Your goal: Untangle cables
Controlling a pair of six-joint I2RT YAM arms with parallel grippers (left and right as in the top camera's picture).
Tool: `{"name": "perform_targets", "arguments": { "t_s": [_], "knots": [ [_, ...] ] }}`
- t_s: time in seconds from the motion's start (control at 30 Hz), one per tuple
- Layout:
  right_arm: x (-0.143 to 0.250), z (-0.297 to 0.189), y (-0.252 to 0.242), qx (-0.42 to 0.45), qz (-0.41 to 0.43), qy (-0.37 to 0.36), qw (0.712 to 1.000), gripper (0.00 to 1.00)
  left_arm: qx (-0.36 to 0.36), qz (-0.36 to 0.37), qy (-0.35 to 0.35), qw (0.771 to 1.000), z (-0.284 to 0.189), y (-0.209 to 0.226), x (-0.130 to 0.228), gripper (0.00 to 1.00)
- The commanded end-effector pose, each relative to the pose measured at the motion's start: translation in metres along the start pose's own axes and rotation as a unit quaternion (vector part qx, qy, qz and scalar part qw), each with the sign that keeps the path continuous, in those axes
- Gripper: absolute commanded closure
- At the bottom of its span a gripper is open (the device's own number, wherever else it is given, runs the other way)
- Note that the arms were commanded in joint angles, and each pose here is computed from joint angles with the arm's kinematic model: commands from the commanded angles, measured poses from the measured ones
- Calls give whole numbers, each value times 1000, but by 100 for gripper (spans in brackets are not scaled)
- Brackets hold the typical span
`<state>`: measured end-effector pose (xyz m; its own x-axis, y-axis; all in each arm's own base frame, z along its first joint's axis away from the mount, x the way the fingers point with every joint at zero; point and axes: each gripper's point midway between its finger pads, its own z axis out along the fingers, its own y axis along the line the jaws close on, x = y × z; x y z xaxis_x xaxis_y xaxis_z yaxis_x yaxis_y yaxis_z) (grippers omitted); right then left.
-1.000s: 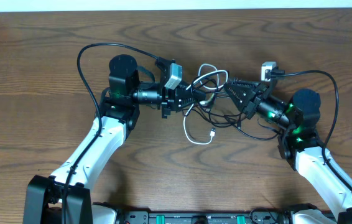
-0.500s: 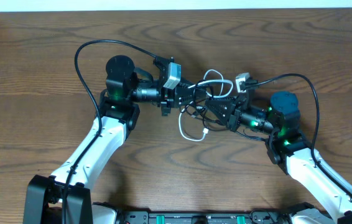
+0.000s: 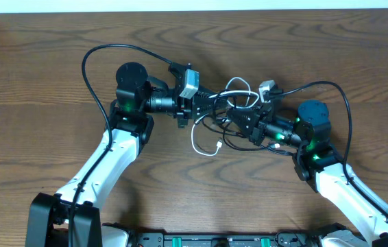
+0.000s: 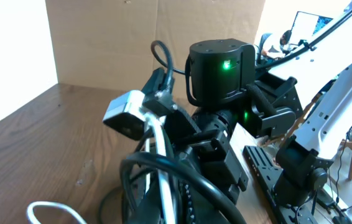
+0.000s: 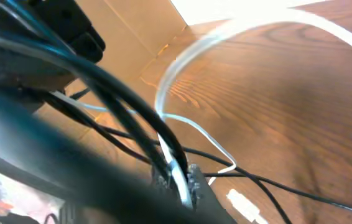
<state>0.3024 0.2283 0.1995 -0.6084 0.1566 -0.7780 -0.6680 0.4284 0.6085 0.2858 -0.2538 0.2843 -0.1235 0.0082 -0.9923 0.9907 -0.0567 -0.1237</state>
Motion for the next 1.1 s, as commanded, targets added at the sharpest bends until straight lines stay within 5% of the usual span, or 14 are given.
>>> {"name": "perform_targets", "arguments": {
  "t_s": [0.0, 1.07],
  "knots": [
    [-3, 2, 6, -9, -17, -4, 1000, 99, 6, 11, -2, 1000, -1, -4, -7, 92],
    [-18, -37, 13, -97, -20, 5, 995, 99, -56, -7, -11, 998, -17, 20, -10, 93]
  ]
}}
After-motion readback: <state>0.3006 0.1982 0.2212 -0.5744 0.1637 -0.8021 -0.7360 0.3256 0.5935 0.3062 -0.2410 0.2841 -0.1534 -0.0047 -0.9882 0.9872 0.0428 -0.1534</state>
